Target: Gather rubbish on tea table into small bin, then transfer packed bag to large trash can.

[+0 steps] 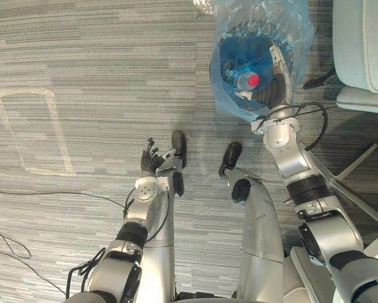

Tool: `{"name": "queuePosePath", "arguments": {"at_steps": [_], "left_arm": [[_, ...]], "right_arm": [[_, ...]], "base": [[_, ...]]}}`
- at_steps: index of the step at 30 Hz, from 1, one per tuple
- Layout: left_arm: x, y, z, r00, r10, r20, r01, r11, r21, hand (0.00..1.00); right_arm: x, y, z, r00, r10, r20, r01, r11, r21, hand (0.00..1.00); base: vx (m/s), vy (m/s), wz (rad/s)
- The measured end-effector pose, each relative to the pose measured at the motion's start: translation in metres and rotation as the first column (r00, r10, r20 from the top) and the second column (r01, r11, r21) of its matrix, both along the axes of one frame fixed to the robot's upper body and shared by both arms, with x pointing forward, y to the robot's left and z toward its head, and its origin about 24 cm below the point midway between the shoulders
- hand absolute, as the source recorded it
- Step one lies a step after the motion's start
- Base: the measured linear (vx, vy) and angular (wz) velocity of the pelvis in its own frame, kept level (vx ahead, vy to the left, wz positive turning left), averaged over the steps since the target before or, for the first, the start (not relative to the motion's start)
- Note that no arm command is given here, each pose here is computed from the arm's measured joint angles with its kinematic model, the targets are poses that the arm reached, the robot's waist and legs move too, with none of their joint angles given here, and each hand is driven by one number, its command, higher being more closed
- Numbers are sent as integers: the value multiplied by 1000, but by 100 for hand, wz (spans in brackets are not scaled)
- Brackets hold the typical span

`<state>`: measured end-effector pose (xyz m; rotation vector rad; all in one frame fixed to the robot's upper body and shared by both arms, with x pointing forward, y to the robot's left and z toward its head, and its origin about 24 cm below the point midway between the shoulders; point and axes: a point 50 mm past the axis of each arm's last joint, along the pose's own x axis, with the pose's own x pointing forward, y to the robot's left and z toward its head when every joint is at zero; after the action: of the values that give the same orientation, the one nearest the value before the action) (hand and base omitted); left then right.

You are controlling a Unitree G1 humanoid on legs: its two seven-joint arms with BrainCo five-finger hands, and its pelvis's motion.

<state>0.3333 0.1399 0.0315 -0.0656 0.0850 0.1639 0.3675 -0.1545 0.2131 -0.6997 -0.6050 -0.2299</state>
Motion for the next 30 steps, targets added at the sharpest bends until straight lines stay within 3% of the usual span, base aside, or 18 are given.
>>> {"name": "queuePosePath", "arguments": {"at_steps": [13, 29, 30], "left_arm": [[-8, 1, -20, 996, 5, -87, -4, 1000, 4, 0], [-10, -3, -23, 996, 6, -90, -8, 999, -32, 0], [-10, -3, -22, 996, 5, -85, -8, 999, -35, 0]], "right_arm": [[-5, 36, -67, 971, 72, -228, -128, 961, -245, 0], [17, 38, -96, 916, -28, -401, -126, 927, -352, 0], [19, 38, -94, 915, -35, -403, -121, 927, -355, 100]], "base": [[-16, -2, -8], [-1, -4, 5], [-6, -9, 8]]}}
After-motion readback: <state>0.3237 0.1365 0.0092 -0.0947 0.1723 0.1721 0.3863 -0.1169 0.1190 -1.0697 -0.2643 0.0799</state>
